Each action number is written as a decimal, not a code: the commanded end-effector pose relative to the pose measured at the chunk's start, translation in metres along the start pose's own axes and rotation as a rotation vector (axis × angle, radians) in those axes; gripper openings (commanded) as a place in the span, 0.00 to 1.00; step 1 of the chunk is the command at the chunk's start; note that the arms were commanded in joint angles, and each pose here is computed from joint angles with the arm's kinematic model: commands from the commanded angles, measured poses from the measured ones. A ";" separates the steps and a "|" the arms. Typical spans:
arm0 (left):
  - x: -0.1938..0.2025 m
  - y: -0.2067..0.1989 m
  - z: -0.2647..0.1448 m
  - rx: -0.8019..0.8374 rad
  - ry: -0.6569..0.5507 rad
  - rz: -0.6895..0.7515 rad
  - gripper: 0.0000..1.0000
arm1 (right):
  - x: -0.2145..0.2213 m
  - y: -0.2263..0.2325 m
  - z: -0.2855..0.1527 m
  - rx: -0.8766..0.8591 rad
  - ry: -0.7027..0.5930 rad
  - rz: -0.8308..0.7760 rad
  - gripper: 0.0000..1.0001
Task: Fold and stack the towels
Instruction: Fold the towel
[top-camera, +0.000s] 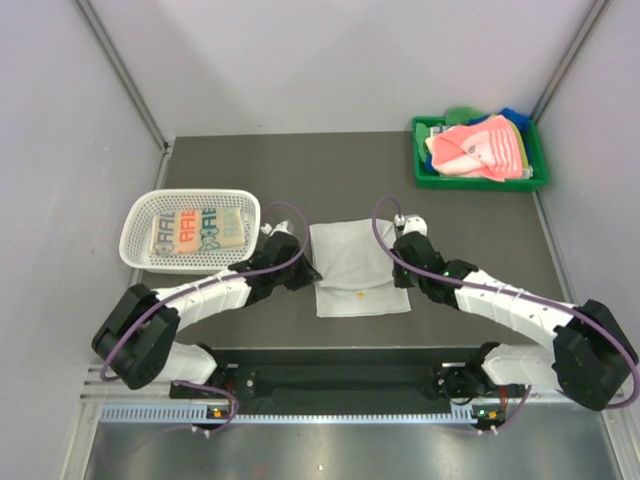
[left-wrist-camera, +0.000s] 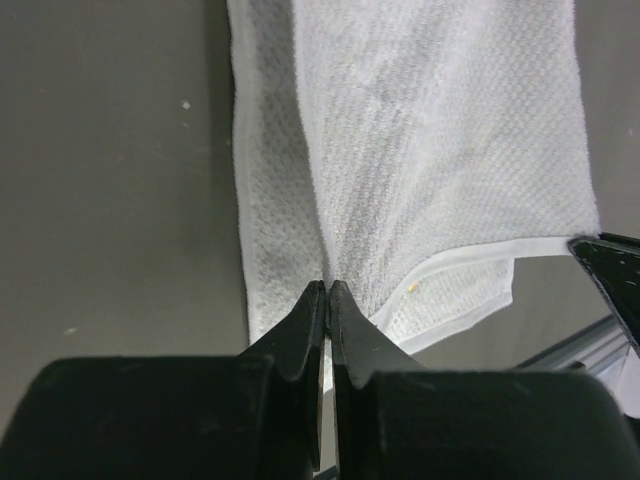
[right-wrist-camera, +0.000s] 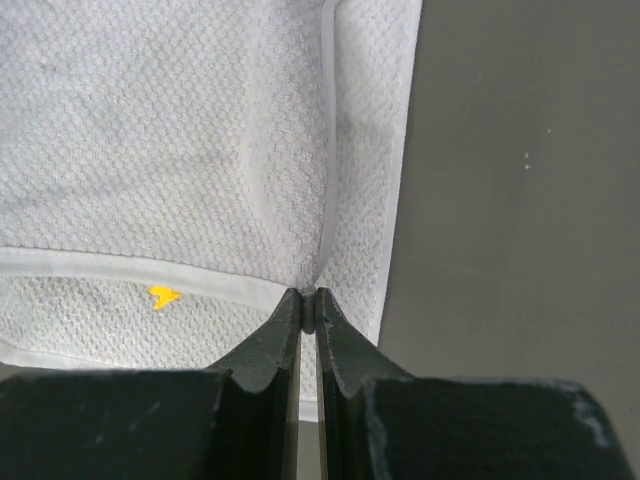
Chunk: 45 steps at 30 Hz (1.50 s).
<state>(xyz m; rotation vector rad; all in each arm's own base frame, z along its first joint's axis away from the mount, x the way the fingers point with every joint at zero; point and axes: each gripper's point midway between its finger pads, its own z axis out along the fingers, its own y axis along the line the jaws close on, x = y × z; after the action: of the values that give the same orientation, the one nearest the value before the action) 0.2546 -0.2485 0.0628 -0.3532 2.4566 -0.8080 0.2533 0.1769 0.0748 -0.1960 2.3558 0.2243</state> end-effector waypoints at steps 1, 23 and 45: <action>-0.005 -0.019 -0.010 0.074 -0.052 -0.005 0.00 | -0.003 0.003 -0.012 0.013 -0.047 0.049 0.01; 0.035 0.000 -0.023 0.035 -0.029 0.022 0.00 | 0.041 0.001 -0.026 0.025 -0.013 0.089 0.01; 0.071 0.024 -0.020 -0.025 0.058 0.048 0.00 | 0.065 -0.008 -0.025 0.058 0.003 0.120 0.01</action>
<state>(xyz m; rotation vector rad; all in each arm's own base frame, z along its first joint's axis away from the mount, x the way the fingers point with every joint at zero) 0.1861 -0.2508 0.0423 -0.2666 2.5083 -0.7964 0.1888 0.1565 0.0422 -0.0580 2.4084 0.2044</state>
